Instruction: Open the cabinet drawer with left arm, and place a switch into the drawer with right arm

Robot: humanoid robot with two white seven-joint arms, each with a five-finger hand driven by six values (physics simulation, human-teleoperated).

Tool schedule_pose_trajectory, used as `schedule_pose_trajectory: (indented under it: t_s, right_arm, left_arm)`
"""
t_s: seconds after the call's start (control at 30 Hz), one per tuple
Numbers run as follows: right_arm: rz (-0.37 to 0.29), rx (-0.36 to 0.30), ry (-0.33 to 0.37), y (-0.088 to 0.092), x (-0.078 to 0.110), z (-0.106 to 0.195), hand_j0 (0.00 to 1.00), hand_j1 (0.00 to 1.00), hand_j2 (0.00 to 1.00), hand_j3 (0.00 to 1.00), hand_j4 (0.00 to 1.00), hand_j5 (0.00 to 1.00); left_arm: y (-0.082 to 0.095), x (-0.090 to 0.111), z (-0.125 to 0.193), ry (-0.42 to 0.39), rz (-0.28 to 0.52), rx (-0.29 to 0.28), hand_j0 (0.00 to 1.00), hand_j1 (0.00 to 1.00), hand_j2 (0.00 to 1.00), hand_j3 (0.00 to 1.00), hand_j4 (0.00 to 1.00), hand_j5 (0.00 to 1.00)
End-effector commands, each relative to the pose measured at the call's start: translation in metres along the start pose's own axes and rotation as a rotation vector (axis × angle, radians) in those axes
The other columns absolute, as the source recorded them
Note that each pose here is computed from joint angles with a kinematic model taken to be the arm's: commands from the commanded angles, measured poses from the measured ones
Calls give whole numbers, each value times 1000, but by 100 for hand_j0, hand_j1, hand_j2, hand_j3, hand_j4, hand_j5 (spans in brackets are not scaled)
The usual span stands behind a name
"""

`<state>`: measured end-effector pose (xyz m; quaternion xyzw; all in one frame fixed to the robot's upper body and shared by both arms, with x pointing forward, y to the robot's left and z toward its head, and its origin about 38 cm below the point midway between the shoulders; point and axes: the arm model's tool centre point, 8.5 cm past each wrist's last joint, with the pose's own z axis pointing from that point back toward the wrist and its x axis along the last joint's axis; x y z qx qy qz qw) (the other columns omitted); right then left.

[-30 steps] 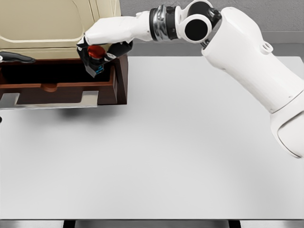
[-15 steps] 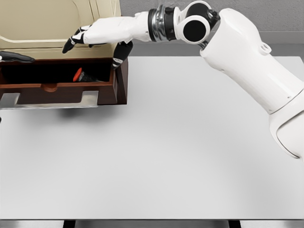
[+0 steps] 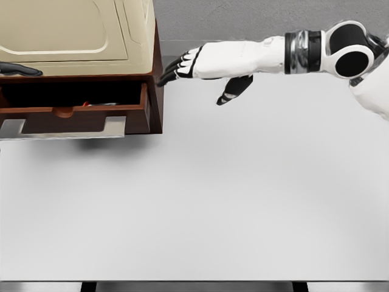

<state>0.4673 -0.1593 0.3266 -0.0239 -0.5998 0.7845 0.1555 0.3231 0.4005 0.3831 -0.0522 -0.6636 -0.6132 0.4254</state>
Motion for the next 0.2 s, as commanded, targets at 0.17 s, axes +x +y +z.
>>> schedule_pose_trajectory:
  t_s: [0.17]
  right_arm:
    - [-205, -73, 276, 68, -36, 138, 100, 100, 100, 100, 100, 100]
  left_arm:
    - [0, 0, 0, -3, 9, 5, 100, 100, 100, 100, 100, 100]
